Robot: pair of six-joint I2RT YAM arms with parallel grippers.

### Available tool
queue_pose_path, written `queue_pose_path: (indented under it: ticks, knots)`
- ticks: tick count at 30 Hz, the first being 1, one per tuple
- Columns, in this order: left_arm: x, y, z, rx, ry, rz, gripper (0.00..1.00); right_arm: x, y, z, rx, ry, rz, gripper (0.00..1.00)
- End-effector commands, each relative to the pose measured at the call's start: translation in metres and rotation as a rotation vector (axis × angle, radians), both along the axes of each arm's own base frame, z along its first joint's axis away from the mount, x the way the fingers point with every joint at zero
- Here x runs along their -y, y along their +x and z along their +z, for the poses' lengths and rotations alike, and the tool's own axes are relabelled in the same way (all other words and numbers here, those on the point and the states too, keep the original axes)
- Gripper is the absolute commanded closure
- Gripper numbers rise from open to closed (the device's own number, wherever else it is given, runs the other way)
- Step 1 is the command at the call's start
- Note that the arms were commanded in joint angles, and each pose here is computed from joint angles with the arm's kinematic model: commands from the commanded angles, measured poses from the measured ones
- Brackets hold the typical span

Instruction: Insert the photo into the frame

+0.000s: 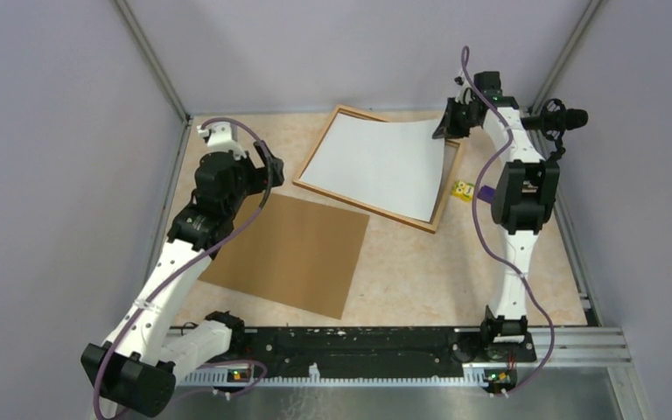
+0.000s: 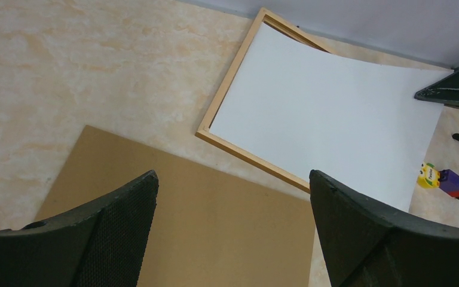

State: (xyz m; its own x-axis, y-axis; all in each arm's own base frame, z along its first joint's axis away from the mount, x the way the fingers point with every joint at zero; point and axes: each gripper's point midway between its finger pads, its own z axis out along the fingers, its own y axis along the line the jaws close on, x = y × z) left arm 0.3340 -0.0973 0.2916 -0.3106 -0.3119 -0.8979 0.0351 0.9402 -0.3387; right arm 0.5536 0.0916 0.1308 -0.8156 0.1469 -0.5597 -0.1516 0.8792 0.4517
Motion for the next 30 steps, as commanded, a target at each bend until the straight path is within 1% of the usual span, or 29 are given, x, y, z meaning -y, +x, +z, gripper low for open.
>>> queue_pose_path:
  ticks: [1,10,15,20,30]
  knots:
    - [0.002,0.007,0.006,0.042,0.005,0.0,0.01,-0.002,0.018,0.004,0.041,0.014,-0.014,1.0]
    - [0.0,0.008,0.0,0.032,0.02,0.005,0.01,0.001,0.028,-0.003,0.054,0.01,-0.048,1.0]
    - [0.001,0.008,-0.001,0.029,0.018,0.002,0.01,0.005,0.031,0.001,0.087,-0.006,-0.066,1.0]
    - [0.001,0.007,-0.002,0.026,0.021,0.003,0.01,0.009,0.027,0.015,0.131,-0.02,-0.081,1.0]
    - [0.003,0.006,-0.007,0.018,0.02,-0.004,0.01,0.015,0.023,0.007,0.139,-0.036,-0.106,1.0]
